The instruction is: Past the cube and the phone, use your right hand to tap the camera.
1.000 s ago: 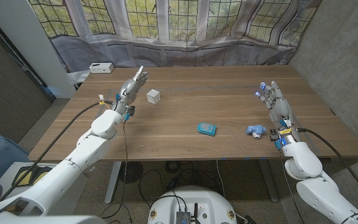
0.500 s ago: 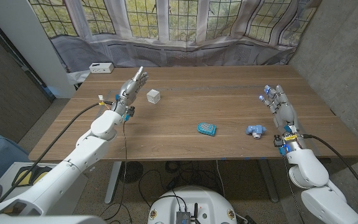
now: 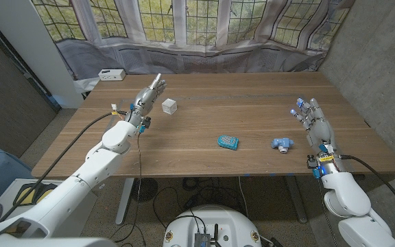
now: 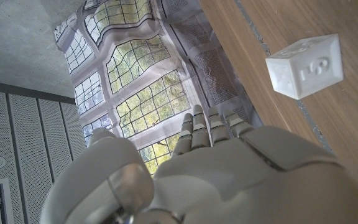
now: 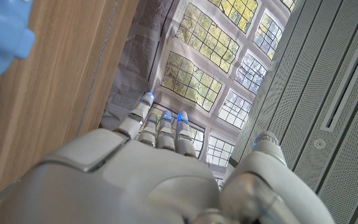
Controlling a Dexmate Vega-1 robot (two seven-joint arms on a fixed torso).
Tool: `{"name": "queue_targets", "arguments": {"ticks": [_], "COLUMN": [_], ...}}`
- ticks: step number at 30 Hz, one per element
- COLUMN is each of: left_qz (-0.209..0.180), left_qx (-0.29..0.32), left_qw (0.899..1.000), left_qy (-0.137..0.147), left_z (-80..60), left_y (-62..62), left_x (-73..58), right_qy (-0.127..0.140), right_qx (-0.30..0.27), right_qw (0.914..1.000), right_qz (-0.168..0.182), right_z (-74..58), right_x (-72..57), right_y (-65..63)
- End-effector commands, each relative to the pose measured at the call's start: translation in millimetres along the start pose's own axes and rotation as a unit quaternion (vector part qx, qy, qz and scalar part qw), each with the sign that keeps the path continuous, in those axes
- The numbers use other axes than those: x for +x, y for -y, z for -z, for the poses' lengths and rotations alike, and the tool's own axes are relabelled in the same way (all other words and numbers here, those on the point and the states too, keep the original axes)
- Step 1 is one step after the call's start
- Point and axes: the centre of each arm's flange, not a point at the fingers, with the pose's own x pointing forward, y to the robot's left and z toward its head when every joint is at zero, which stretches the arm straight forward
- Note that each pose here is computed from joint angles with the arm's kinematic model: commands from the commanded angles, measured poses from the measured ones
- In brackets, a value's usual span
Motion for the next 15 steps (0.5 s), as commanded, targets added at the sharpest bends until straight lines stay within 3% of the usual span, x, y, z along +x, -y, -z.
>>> {"name": "queue_targets", "arguments": {"ticks": [1,15], "left_qz": [0.007,0.010], "left_qx": [0.001,0.001], "left_qw": [1.000,1.000], "left_qy": [0.001,0.003], "left_z": [-0.8,-3.0], "left_y": [5.1,8.1], "left_x": [6.8,10.5], "right_qy": [-0.001,0.001], "right_qx": [-0.004,-0.005], "right_qw": [1.0000,1.0000], "right_qz": [0.002,0.004], "right_z": [-5.7,-10.3], "right_x": [-16.8,-37.7], "right_y": [1.0,-4.8]}}
